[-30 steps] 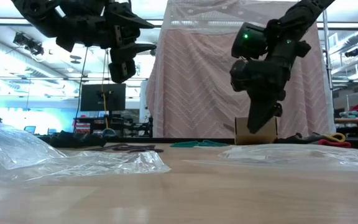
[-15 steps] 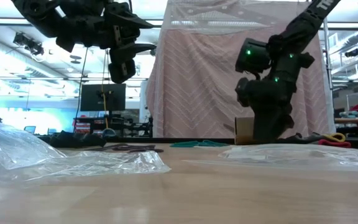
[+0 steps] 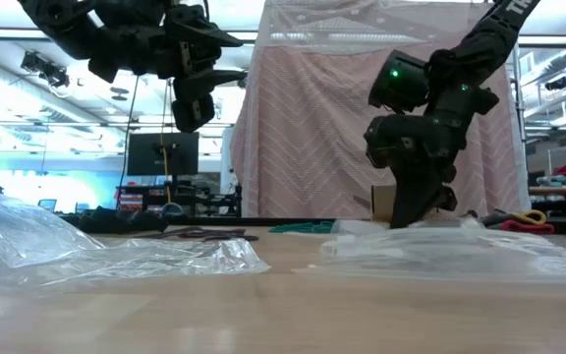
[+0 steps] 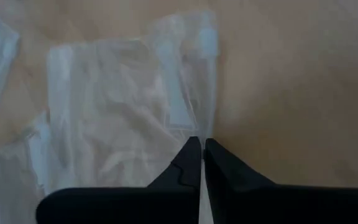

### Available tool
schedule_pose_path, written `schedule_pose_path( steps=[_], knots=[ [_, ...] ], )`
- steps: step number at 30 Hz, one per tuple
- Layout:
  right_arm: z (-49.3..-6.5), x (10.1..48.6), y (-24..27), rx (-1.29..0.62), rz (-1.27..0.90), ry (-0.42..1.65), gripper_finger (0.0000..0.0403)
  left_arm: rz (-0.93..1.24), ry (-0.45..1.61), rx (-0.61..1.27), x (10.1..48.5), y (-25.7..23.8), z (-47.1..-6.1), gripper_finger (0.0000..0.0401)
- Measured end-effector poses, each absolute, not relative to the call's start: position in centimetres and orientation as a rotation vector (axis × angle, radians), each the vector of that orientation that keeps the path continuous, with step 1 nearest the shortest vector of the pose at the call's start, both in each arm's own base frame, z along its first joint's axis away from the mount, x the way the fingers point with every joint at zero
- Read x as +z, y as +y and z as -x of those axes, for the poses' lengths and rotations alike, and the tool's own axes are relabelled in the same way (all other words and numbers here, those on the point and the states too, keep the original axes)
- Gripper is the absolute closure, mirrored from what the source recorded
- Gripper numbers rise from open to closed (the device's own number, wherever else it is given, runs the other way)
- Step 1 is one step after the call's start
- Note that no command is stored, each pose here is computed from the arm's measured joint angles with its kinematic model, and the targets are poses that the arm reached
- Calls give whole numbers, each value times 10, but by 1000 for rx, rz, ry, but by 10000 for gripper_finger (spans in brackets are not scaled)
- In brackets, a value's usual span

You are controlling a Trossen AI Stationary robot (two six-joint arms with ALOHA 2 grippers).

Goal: Sort rubber bands
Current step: Open the top transparent zip bag

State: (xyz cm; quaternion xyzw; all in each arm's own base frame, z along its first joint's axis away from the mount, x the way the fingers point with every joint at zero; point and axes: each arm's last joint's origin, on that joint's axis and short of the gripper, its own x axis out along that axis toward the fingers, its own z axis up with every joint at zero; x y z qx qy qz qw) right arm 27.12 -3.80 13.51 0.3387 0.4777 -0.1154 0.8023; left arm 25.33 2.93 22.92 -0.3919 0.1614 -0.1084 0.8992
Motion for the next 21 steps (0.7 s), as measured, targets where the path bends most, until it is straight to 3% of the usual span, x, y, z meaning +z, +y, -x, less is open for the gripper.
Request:
schedule_pose_path(
  steps=[6, 21],
  knots=[
    [-285, 152, -36, -192, -737, 954, 402, 776, 323, -222, 229, 31, -253, 238],
    [-327, 258, -34, -147, -373, 827, 403, 895, 314, -276, 233, 56, -247, 233]
  ],
)
